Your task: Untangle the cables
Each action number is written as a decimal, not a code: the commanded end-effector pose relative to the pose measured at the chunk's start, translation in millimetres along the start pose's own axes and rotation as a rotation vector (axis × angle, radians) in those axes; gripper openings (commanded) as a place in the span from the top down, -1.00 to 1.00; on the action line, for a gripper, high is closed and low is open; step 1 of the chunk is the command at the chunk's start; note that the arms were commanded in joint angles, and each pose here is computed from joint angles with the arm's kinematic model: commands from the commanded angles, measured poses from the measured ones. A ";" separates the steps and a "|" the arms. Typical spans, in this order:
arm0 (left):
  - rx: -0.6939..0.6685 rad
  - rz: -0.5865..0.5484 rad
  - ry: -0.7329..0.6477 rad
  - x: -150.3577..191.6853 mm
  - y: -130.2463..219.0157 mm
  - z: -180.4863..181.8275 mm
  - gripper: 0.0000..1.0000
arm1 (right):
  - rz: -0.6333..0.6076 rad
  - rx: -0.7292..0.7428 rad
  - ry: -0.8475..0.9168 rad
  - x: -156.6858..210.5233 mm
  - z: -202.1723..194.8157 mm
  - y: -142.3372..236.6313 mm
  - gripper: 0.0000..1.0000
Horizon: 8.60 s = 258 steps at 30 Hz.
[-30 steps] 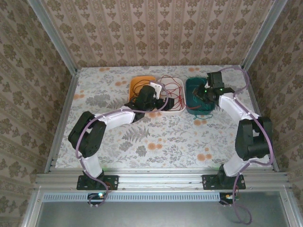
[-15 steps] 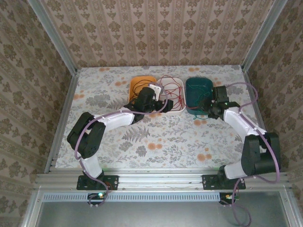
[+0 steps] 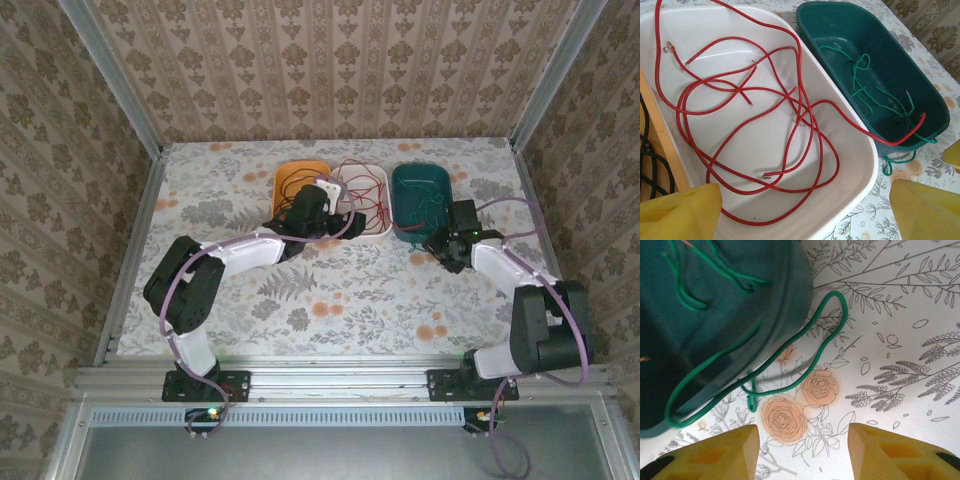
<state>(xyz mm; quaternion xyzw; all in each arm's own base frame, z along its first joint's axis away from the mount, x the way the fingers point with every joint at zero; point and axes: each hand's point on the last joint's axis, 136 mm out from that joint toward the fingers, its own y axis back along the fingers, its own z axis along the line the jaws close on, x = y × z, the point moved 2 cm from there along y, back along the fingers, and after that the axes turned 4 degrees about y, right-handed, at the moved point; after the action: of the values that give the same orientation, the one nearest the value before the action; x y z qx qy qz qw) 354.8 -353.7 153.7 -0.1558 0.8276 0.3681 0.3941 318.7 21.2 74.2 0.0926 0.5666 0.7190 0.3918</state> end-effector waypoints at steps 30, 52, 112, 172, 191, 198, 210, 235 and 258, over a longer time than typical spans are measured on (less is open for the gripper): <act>0.000 -0.028 -0.029 -15.2 6.4 -5.1 -0.78 | -0.034 0.021 0.009 -24.3 5.3 -11.0 -0.09; 0.031 -0.028 -0.005 -9.8 2.9 -10.5 -0.80 | 0.088 -0.435 0.089 -25.4 99.8 -9.0 0.29; -0.051 -0.096 0.033 -20.7 29.4 15.5 -0.81 | 0.245 -0.307 0.482 27.3 194.4 -55.9 0.72; -0.070 -0.126 0.023 -31.1 36.8 18.6 -0.81 | 0.231 -0.180 0.636 19.7 228.7 -96.9 0.71; -0.049 -0.161 0.003 -42.7 43.3 11.3 -0.84 | -0.058 -0.376 0.679 -32.6 270.7 26.7 -0.34; -0.014 -0.153 -0.015 -43.0 40.2 5.9 -0.84 | -0.201 -0.447 0.740 -44.4 273.1 78.4 -0.50; 0.084 -0.115 -0.068 -39.4 27.7 -18.4 -0.80 | -0.136 -0.284 0.521 -60.6 188.1 72.1 -0.50; 0.081 -0.009 -0.048 -7.5 -6.7 -34.6 -0.78 | 0.079 -0.262 0.028 -54.2 73.1 -4.5 -0.23; 0.077 -0.025 -0.034 -9.1 -2.0 -33.5 -0.79 | 0.070 -0.301 -0.116 -57.9 83.3 -24.9 0.79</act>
<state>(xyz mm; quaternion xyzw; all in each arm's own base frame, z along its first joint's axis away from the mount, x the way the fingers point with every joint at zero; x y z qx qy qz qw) 343.5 -381.4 156.0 -0.1258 0.8308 0.3479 0.4158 417.6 47.7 96.6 0.0997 0.4186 0.8100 0.3983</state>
